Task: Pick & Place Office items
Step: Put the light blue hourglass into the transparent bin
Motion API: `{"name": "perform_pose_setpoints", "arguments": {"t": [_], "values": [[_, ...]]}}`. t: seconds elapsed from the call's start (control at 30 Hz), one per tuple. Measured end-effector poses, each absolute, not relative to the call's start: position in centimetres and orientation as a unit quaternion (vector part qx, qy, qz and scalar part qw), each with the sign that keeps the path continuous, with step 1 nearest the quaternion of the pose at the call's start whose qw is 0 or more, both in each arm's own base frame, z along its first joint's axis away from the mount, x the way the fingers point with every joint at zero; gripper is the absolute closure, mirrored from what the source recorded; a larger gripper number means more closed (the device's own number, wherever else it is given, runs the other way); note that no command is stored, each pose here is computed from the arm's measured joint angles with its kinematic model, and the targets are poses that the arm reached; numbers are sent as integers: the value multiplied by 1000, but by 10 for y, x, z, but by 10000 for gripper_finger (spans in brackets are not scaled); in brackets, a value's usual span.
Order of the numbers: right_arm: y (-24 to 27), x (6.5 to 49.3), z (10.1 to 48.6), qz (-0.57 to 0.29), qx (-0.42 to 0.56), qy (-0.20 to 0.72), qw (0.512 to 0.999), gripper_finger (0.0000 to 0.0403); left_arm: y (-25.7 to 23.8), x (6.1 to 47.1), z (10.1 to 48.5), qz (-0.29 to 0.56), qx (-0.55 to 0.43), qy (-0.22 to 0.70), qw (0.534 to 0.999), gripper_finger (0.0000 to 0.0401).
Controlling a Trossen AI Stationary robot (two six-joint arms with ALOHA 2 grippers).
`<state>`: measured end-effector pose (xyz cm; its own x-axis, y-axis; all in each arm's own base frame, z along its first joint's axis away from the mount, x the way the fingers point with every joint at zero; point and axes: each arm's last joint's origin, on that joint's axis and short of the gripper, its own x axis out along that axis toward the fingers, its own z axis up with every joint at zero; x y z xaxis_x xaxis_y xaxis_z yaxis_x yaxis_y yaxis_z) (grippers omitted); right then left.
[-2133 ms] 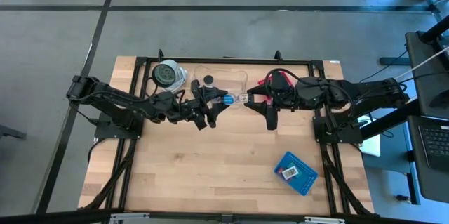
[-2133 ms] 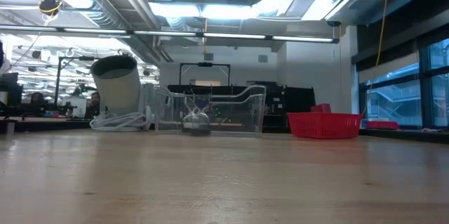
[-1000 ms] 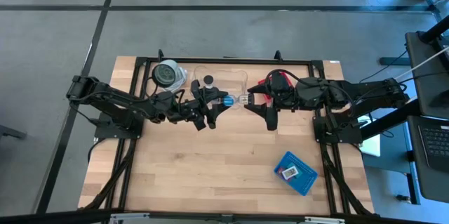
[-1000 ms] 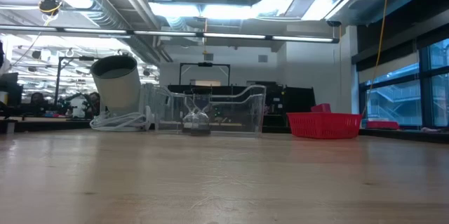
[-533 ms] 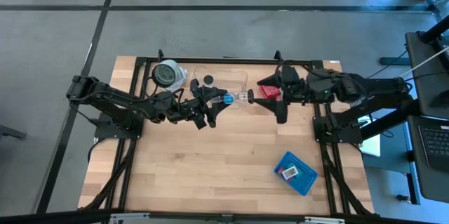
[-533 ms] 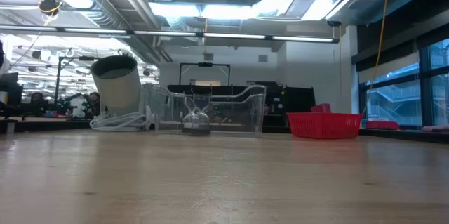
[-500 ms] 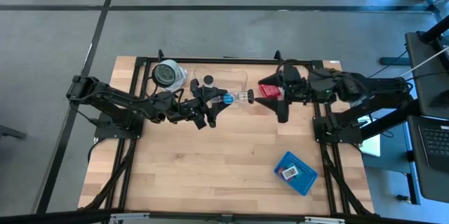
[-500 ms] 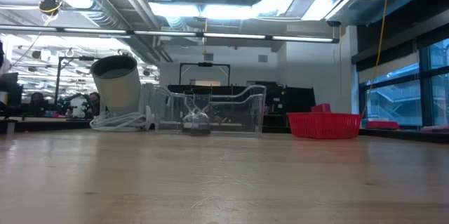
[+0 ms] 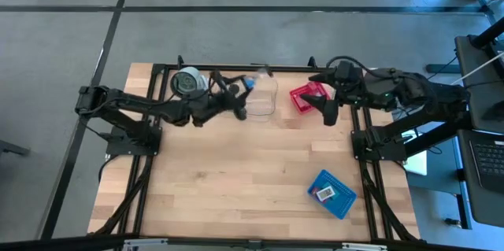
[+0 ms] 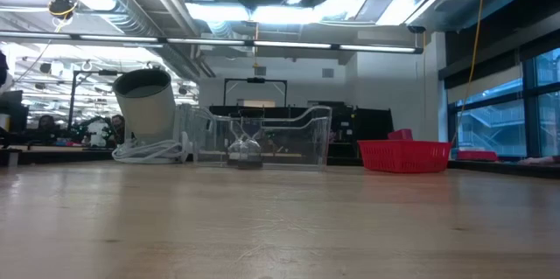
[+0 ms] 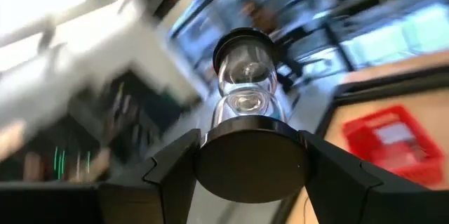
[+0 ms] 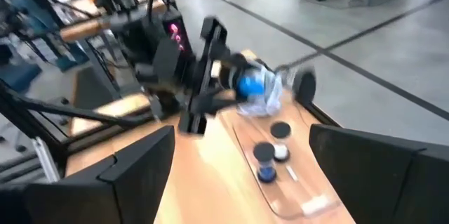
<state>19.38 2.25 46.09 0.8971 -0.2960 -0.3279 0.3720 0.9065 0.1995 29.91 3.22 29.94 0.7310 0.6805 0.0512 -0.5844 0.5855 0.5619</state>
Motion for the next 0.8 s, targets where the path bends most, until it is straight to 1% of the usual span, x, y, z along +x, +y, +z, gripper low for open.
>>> {"name": "perform_pose_setpoints", "arguments": {"t": [0.1,0.17,0.3,0.4,0.53,0.63,0.8], "values": [[22,195,456,-185,130,163,960,69,46,296,296,426,183,91,881,185],[22,194,455,-188,127,171,959,69,52,296,294,433,129,109,885,185],[22,195,455,-188,127,170,959,69,61,298,294,374,-11,144,916,185],[22,195,455,-188,127,170,959,69,68,298,296,333,-104,169,922,185],[22,194,455,-188,127,171,959,69,79,297,307,284,-174,211,919,185],[22,194,454,-189,127,173,958,69,89,297,301,261,-214,278,899,185],[22,194,454,-190,128,177,957,75,106,312,287,255,-245,349,868,185]]}}
